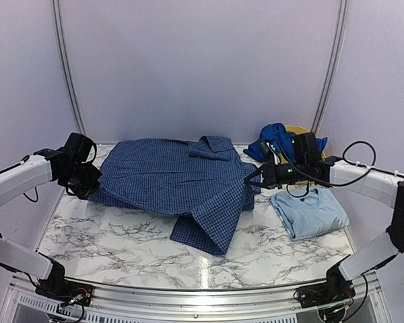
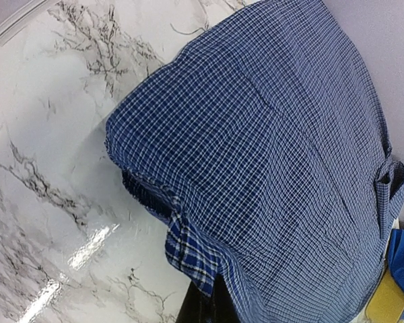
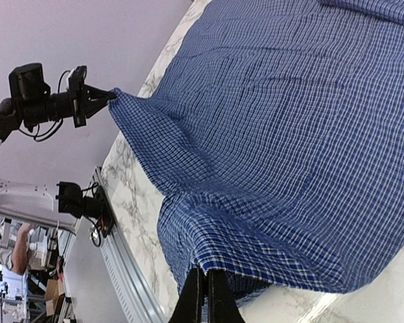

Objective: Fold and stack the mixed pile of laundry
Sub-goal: Fold the flattened shirt at the center of the board.

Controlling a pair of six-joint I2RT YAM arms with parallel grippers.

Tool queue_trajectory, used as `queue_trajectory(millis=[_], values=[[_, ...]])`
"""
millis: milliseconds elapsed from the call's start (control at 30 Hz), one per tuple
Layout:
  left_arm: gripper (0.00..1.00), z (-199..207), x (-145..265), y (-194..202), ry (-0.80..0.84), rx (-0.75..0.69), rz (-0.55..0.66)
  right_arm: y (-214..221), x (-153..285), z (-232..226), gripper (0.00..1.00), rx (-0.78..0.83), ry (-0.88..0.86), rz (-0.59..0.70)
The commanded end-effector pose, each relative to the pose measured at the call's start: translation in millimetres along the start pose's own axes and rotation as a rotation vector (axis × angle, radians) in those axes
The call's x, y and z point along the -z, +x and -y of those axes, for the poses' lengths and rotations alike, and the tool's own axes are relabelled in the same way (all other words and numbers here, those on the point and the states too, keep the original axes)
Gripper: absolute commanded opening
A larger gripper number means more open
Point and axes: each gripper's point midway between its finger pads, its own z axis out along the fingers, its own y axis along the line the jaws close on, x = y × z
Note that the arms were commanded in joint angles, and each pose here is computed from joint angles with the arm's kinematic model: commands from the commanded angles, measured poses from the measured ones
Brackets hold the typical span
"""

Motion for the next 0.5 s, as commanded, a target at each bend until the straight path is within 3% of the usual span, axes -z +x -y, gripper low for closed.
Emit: queue_trajectory(millis=[0, 200, 467], values=[[0.0, 10, -9, -28, -0.009, -0.038, 0.031, -53, -4, 3, 0.0, 0.04, -0.005, 0.079], [0.0, 27, -40, -48, -0.011, -0.049, 0.014, -98, -27, 29, 0.0, 0.035, 0.045, 0.105], [0.0, 41, -90, -57, -0.032, -0.051, -0.035, -125, -61, 86, 0.0, -0.037, 0.139, 0.073]])
